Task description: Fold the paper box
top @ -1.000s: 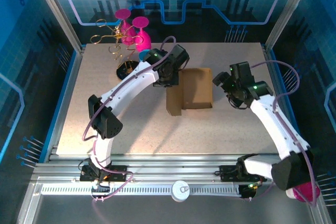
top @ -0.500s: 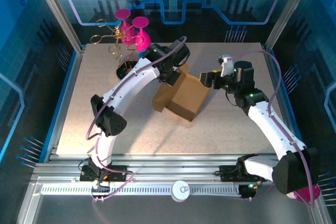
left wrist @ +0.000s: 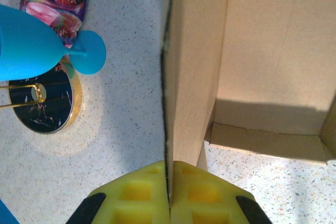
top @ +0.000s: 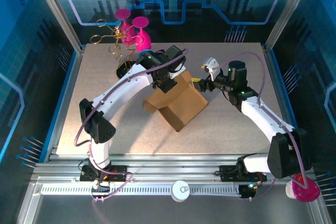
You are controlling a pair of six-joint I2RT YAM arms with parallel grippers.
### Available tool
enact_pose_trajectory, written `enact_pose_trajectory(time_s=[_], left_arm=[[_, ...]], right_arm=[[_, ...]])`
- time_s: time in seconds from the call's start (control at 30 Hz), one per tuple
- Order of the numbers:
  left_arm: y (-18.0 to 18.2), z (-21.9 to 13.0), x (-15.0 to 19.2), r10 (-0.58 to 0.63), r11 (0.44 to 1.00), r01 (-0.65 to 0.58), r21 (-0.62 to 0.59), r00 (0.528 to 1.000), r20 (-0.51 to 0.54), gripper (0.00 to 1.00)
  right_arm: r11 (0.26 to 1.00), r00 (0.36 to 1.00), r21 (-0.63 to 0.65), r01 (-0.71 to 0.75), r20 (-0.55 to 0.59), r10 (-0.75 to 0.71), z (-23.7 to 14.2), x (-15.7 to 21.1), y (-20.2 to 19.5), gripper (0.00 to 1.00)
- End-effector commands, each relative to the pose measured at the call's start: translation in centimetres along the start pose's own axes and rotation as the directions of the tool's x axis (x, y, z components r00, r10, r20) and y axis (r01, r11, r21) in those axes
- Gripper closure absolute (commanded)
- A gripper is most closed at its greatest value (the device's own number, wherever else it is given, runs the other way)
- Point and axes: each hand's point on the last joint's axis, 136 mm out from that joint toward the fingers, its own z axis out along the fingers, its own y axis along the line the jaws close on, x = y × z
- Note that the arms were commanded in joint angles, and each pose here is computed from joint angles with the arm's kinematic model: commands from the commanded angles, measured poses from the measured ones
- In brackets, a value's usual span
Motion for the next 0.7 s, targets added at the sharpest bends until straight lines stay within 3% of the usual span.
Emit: enact_pose_trajectory(time_s=[0.0, 0.2, 0.43, 0.6, 0.67], left_arm=[[-0.6, -0.9, -0.5, 0.046, 0.999, -0.047, 0.025, 0.998, 0.048, 1.0], [-1.6, -0.6, -0.5, 0.079, 0.995, -0.082, 0.058, 0.996, 0.051, 1.0], [-1.9, -0.3, -0.9, 0.076, 0.994, -0.08, 0.073, 0.995, 0.062, 1.0], [-1.6, -0.3, -1.2, 0.062, 0.995, -0.067, 0.077, 0.995, 0.073, 1.0], [-1.5, -0.4, -1.3, 0.046, 0.995, -0.053, 0.09, 0.996, 0.08, 1.0]], right_arm=[[0.993, 0.996, -0.07, 0.09, 0.026, -0.089, 0.9, -1.8, 1.3, 0.28], [0.994, 0.994, -0.051, 0.092, -0.051, -0.095, 2.4, -0.5, 1.3, 0.38], [0.994, 0.992, -0.076, 0.079, -0.093, -0.086, 3.2, -0.2, 1.6, 0.64], [0.996, 0.992, -0.064, 0.063, -0.103, -0.069, 3.3, 0.2, 1.6, 0.72], [0.997, 0.992, -0.058, 0.06, -0.108, -0.066, 3.4, 0.3, 1.6, 0.8]])
